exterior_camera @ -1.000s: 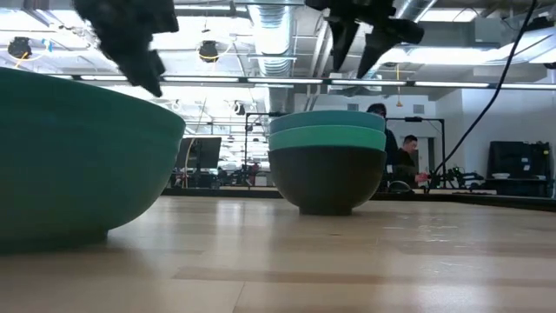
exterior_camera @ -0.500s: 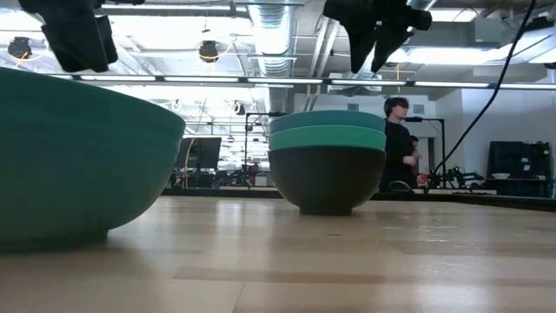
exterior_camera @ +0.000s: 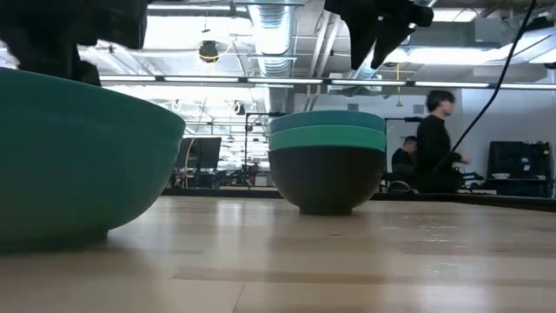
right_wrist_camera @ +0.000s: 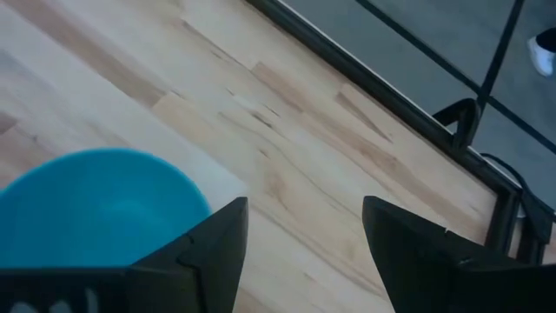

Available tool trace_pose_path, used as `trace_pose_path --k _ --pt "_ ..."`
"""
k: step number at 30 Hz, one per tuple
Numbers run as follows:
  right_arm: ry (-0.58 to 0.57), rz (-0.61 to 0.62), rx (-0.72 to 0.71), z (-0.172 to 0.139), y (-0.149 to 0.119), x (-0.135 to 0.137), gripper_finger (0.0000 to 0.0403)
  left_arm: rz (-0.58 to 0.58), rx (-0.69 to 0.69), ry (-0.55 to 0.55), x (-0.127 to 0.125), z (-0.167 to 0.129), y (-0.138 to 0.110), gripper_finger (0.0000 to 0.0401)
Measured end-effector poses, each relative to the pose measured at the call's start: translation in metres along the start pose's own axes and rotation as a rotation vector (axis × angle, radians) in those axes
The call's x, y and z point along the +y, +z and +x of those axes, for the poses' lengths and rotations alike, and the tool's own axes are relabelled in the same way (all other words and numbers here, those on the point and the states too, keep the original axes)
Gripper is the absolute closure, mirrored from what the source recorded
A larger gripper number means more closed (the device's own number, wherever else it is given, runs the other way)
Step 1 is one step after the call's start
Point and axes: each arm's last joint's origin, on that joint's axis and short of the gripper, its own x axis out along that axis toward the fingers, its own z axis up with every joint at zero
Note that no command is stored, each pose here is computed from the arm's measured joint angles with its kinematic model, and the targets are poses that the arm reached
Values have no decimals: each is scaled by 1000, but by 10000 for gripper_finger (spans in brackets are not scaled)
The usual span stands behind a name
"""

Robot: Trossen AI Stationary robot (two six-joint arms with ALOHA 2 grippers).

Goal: Nest bowls inside each other
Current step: Stack the green bowl on top of the blue bowl

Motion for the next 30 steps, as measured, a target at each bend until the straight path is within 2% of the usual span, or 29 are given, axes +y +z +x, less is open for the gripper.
trace_pose_path --k 6,16,30 --pt "1 1 3 0 0 0 152 97 58 -30 -8 20 -2 256" --pt "1 2 4 0 0 0 152 90 -4 12 -6 21 3 289" --pt "0 3 5 1 0 -1 152 113 -43 47 -2 23 5 290"
